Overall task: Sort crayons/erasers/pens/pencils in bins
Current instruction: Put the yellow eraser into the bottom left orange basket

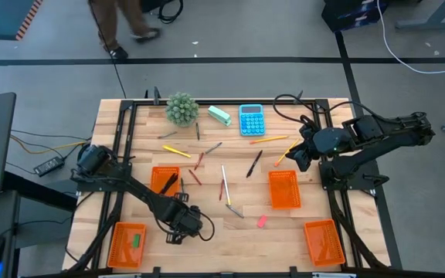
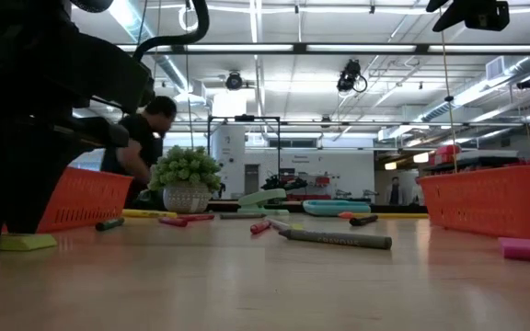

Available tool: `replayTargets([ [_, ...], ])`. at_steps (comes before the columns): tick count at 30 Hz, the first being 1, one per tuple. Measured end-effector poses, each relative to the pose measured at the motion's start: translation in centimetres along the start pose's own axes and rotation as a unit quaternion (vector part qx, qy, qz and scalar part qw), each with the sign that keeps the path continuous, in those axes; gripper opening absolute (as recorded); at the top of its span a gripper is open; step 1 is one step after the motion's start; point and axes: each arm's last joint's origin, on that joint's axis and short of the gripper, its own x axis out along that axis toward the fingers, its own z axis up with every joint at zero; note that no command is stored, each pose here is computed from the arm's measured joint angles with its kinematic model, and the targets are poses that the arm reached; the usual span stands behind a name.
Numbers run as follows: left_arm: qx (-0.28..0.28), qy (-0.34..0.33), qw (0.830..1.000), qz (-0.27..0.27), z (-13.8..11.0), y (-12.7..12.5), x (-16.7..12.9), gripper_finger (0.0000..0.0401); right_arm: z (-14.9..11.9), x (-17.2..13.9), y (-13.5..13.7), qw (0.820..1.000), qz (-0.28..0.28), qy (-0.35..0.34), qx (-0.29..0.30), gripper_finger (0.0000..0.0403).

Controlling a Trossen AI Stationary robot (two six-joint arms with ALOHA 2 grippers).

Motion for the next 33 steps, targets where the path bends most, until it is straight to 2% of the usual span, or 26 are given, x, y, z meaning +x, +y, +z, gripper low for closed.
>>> replayTargets([
  [14,0.009,0.048,0.999,0.021,0.5,-0.8,-3.2,0.0097,0.1,0.0,-0.1,1.000,-0.009,-0.013,-0.010,0.0154],
  [23,0.005,0.091,0.996,0.017,-2.0,-3.9,-4.7,0.0090,0.1,0.0,-0.1,0.999,-0.012,-0.017,-0.029,0.0154],
  [28,-0.030,0.076,0.997,0.011,-4.0,-5.7,-6.7,0.0092,0.2,0.0,-0.1,0.999,-0.021,-0.029,-0.033,0.0154],
  [33,-0.092,0.049,0.994,-0.011,-5.7,-6.5,-9.5,0.0097,0.3,0.0,-0.2,0.997,-0.037,-0.050,-0.047,0.0154],
])
